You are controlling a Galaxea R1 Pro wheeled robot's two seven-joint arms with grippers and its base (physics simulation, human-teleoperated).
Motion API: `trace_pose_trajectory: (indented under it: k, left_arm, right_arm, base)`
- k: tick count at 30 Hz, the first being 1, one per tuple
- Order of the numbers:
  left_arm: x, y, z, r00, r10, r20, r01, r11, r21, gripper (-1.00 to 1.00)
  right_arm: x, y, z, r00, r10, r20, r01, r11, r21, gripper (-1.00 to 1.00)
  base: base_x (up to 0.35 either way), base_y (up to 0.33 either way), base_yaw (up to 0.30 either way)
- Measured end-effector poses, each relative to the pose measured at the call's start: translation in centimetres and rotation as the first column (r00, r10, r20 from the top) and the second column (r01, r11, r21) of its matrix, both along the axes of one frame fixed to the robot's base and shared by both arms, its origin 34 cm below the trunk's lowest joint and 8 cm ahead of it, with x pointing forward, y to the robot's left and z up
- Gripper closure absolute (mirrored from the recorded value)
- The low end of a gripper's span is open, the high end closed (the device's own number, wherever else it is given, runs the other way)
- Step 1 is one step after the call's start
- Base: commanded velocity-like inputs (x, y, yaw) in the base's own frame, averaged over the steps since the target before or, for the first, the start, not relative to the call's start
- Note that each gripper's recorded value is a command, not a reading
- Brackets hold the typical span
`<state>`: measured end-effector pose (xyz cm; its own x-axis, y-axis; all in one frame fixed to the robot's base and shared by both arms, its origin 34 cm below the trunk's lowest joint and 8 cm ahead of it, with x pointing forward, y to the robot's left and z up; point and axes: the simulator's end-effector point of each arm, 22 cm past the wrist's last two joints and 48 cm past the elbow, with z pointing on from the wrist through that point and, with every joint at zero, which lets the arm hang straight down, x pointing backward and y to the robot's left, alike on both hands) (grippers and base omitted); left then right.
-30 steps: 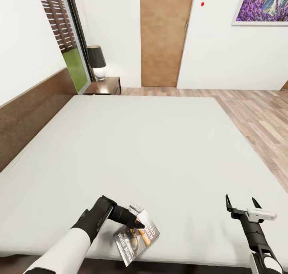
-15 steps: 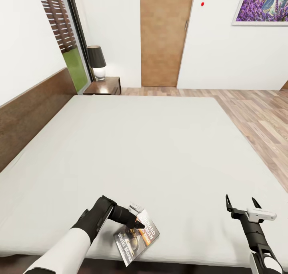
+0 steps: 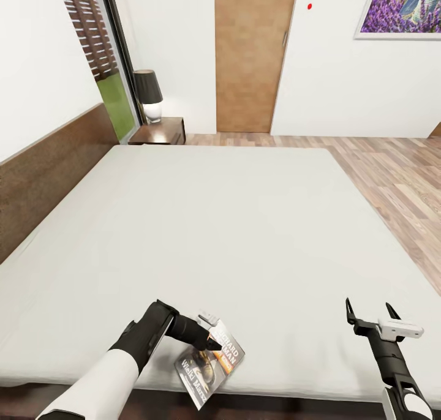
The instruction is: In the bedroom, move the book from the bed onto either nightstand, and place the two sandals side by side next to the bed.
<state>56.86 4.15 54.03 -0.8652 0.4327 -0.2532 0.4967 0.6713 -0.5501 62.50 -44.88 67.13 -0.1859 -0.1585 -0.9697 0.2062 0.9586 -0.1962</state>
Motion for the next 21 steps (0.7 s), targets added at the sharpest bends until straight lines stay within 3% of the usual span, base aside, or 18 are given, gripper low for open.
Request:
trace_pose_trajectory:
  k: [21]
  left_arm:
    - [0.56, -0.13, 0.13, 0.999, -0.007, 0.036, 0.008, 1.000, -0.013, -1.00]
  right_arm:
    - [0.00, 0.00, 0.00, 1.000, 0.000, 0.000, 0.000, 1.000, 0.000, -1.00]
  base:
    - [0.000, 0.000, 0.000]
